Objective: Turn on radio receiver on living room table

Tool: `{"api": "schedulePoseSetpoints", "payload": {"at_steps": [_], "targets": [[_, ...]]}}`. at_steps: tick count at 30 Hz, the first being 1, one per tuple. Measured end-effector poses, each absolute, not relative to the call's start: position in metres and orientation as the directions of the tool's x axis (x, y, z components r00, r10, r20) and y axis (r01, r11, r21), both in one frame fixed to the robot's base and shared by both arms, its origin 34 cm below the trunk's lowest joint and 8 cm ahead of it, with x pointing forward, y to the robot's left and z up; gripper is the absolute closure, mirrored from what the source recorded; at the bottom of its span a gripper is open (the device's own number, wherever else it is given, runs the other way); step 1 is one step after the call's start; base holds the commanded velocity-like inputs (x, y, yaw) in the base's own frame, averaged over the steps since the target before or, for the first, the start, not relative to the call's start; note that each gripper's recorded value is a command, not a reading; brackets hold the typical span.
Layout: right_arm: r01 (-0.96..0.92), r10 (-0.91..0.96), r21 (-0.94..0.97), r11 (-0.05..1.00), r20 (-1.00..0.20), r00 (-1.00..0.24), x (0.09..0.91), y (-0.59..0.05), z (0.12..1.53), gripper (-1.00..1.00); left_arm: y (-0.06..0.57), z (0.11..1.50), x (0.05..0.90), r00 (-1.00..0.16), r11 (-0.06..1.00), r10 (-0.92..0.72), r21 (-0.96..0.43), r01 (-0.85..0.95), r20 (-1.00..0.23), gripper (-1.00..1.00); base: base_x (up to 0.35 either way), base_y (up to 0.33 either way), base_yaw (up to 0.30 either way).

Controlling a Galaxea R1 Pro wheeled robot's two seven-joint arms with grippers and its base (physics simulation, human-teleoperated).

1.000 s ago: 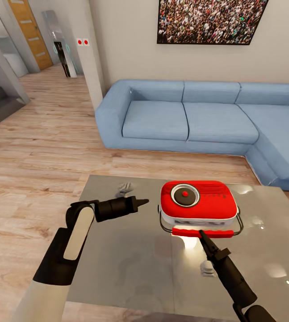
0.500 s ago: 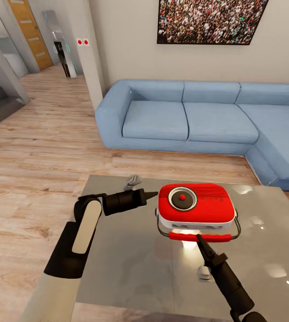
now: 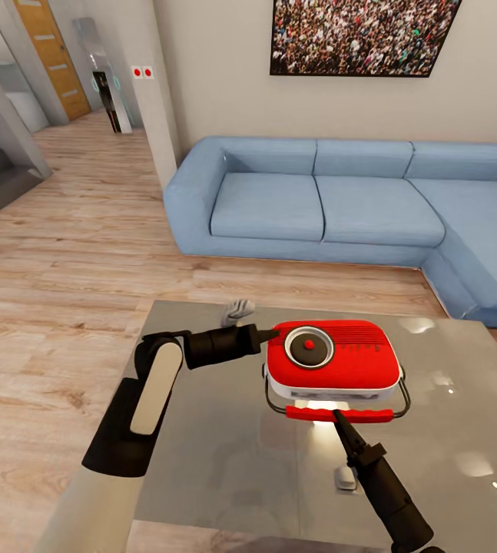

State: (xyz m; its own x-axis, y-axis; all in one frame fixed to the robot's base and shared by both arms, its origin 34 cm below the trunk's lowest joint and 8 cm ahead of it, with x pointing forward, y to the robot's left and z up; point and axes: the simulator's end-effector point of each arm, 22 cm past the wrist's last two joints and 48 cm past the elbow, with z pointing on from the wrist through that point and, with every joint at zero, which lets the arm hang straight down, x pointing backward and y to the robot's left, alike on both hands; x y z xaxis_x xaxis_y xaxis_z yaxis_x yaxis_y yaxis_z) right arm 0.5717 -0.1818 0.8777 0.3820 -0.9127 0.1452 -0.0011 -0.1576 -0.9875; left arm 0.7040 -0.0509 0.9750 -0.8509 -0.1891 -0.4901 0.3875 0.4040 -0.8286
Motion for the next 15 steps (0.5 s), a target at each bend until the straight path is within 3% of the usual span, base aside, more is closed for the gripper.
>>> {"api": "schedulePoseSetpoints", "payload": {"at_steps": [15], "targets": [[-0.002,-0.912,-0.988,-0.157,0.144,0.384,0.571,-0.181,0.877,1.0,-0.059,0.98,0.719,-0.856,0.406,-0.184,-0.831,0.381,-0.483,1.0,0.0,0.0,0.0]]}}
